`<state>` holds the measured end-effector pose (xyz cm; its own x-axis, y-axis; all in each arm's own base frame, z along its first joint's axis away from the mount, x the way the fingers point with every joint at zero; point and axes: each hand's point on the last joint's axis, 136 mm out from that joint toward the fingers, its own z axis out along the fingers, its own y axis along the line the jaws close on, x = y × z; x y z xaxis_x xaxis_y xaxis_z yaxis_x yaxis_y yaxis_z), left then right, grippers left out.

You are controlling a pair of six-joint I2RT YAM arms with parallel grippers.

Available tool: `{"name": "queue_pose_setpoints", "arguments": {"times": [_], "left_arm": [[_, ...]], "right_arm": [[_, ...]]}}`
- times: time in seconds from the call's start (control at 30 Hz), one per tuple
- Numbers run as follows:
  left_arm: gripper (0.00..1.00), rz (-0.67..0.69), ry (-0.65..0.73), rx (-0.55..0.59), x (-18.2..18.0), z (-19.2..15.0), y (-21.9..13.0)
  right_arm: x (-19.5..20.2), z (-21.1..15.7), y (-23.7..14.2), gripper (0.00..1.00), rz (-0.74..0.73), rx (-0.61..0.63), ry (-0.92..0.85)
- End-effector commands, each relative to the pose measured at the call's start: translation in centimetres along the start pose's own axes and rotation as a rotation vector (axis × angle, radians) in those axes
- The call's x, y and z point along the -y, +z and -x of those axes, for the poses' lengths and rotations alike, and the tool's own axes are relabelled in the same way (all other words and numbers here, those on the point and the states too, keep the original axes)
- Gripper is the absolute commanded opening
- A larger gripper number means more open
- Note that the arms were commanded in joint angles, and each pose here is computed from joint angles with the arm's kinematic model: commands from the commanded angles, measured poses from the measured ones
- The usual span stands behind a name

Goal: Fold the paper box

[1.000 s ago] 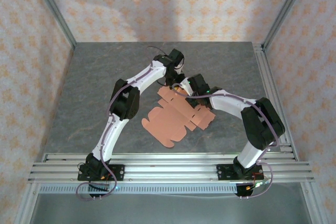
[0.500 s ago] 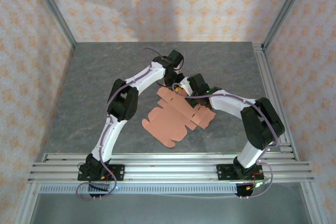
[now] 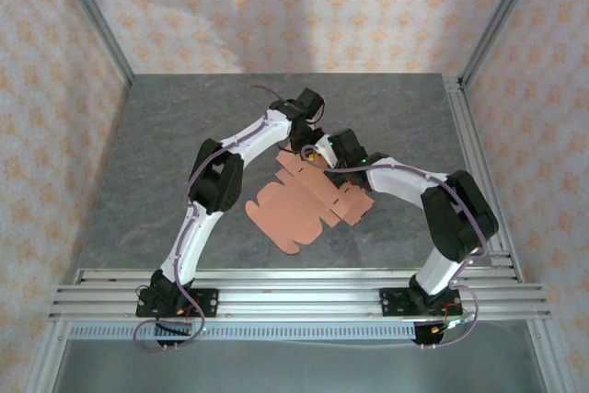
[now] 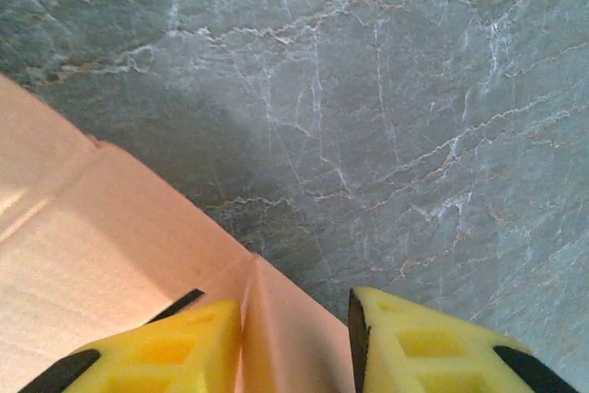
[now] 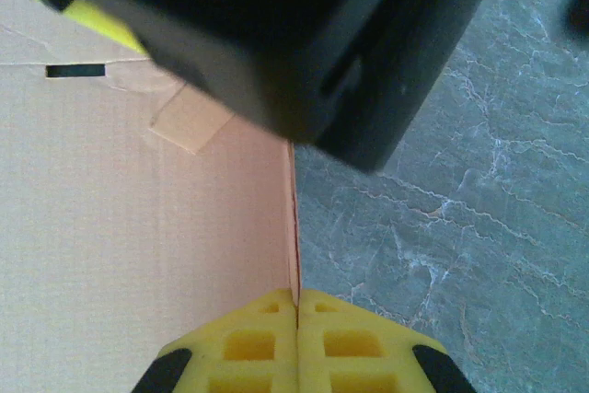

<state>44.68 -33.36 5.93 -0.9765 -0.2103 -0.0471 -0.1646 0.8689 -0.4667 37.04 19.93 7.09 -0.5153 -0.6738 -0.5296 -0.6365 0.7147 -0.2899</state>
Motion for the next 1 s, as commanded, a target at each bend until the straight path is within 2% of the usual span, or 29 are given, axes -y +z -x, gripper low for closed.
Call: {"name": "queue_pose_setpoints", "arguments": {"times": [0.0, 0.13, 0.23, 0.3, 0.37, 0.47, 0.57, 0.63, 0.67, 0.7, 0.83, 0.97], "left_arm": [[0.3, -0.073, 0.048, -0.004, 3.2, -1.6, -3.7], [0.16, -0.077, 0.051, -0.007, 3.4, -1.6, -3.9], [0.13, -0.075, 0.055, -0.003, 3.4, -1.5, -4.0], [0.15, -0.073, 0.058, -0.001, 3.4, -1.4, -4.0], [0.28, -0.069, 0.061, 0.0, 3.3, -1.5, -4.1], [0.3, -0.065, 0.062, 0.001, 3.2, -1.4, -4.1], [0.15, -0.069, 0.068, 0.001, 3.4, -1.5, -4.3], [0.13, -0.068, 0.07, 0.0, 3.3, -1.5, -4.4], [0.15, -0.068, 0.073, 0.001, 3.4, -1.6, -4.5], [0.21, -0.069, 0.078, 0.002, 3.4, -1.6, -4.6], [0.53, -0.032, 0.105, 0.042, 2.9, -1.2, -6.0], [0.69, -0.008, 0.128, 0.125, 2.2, -0.2, -9.2]], "right_arm": [[0.5, -0.2, 0.4, 0.0, -0.027, -0.02, 0.013], [0.5, -0.2, 0.4, 0.0, -0.026, -0.019, 0.014], [0.5, -0.3, 0.4, 0.0, -0.026, -0.025, 0.013], [0.4, -0.3, 0.4, 0.0, -0.025, -0.025, 0.012], [0.5, -0.3, 0.4, 0.0, -0.027, -0.024, 0.013], [0.5, -0.3, 0.4, 0.0, -0.027, -0.026, 0.012], [0.5, -0.3, 0.4, 0.0, -0.026, -0.028, 0.012], [0.5, -0.3, 0.4, 0.0, -0.025, -0.027, 0.011], [0.4, -0.4, 0.5, 0.0, -0.024, -0.03, 0.012], [0.5, -0.4, 0.5, 0.0, -0.026, -0.029, 0.012], [1.0, -0.6, 0.5, 0.0, -0.056, -0.036, 0.015], [1.7, -1.0, 0.4, 0.0, -0.069, -0.042, 0.027]]}}
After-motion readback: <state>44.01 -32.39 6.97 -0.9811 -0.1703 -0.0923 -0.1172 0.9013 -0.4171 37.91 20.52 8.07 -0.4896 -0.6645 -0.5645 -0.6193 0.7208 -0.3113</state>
